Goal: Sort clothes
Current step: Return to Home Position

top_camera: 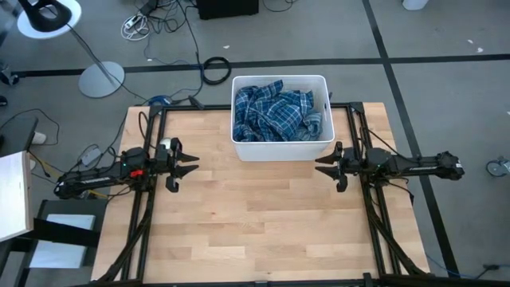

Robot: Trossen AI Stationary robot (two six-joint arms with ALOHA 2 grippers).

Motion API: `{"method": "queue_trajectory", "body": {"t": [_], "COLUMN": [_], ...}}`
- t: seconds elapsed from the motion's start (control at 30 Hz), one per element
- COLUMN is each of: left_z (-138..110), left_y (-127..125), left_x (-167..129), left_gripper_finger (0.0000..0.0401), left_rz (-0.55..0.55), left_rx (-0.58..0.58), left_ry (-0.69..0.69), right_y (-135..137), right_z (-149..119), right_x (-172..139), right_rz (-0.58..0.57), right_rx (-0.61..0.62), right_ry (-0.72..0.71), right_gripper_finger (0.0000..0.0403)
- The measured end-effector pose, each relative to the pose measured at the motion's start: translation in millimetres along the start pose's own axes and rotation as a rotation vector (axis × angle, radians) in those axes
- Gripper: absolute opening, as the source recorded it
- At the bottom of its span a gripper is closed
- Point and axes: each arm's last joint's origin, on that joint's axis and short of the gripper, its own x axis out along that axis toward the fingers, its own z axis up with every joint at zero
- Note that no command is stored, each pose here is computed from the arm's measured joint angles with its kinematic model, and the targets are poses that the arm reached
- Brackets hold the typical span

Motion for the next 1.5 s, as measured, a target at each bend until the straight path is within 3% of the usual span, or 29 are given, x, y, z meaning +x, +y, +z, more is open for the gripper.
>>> {"method": "queue_trajectory", "body": {"t": [0.23,0.37,0.67,1.5], "left_z": [0.0,0.0,0.1,0.1], "left_y": [0.0,0.0,0.0,0.0], "left_x": [0.0,0.0,0.0,0.0], "left_gripper_finger": [0.0131,0.0131,0.0131,0.0131], "left_rz": [0.000,0.000,0.000,0.000], "left_rx": [0.000,0.000,0.000,0.000], "left_ry": [-0.001,0.000,-0.001,-0.001], "right_y": [-9.3,-11.2,-6.0,-5.0], "right_z": [-1.3,-3.2,-4.5,-2.9], "right_x": [3.9,5.4,7.5,7.6], "right_rz": [-0.286,-0.351,-0.170,-0.146], "right_rx": [0.002,0.005,-0.025,-0.023], "right_ry": [-0.012,0.001,0.042,0.034], "right_gripper_finger": [0.0146,0.0146,0.0146,0.0146]}}
